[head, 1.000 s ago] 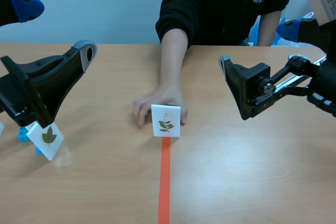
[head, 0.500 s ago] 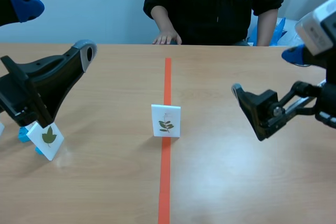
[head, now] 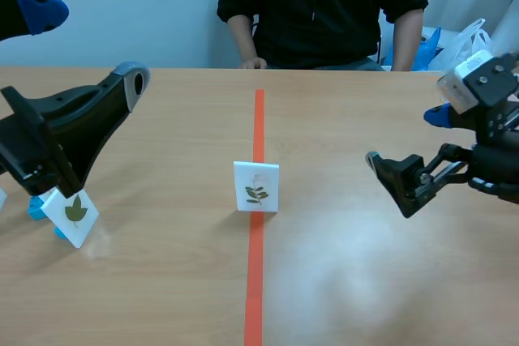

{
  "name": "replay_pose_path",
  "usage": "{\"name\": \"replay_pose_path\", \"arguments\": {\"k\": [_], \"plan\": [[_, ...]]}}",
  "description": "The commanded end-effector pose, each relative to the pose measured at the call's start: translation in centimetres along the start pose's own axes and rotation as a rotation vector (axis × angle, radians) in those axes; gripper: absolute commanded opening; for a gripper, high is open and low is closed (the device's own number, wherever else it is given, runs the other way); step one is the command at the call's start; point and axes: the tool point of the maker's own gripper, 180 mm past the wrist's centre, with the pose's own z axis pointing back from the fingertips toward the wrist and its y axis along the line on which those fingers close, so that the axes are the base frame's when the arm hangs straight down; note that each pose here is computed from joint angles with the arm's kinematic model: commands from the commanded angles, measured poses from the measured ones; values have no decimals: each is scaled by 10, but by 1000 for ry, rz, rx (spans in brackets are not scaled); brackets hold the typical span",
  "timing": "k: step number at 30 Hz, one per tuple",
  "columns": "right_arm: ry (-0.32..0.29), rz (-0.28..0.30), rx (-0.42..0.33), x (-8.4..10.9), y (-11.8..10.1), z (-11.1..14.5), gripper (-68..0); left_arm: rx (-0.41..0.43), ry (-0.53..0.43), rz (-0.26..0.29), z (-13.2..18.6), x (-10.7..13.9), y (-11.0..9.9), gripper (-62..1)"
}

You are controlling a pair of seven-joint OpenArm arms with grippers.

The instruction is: Sort the leaf by its shape. The table is split by an orange tape line. A compound leaf with several leaflets goes to the left side, a simple leaf with one blade goes to the right side. Return to the home posture when a red brick is placed on the table.

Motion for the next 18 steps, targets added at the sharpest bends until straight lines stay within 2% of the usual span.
{"name": "replay_pose_path", "arguments": {"k": [1,10,18], "plan": [[-39,17,18,14,-2,-7,-22,-9,-48,-5,-3,14,-2,4],[8,-8,118,-4,26,-48,-22,-10,-47,-6,-3,14,-2,4],[6,-45,180,-1,53,-84,-22,-10,-46,-9,-3,14,-2,4]]}}
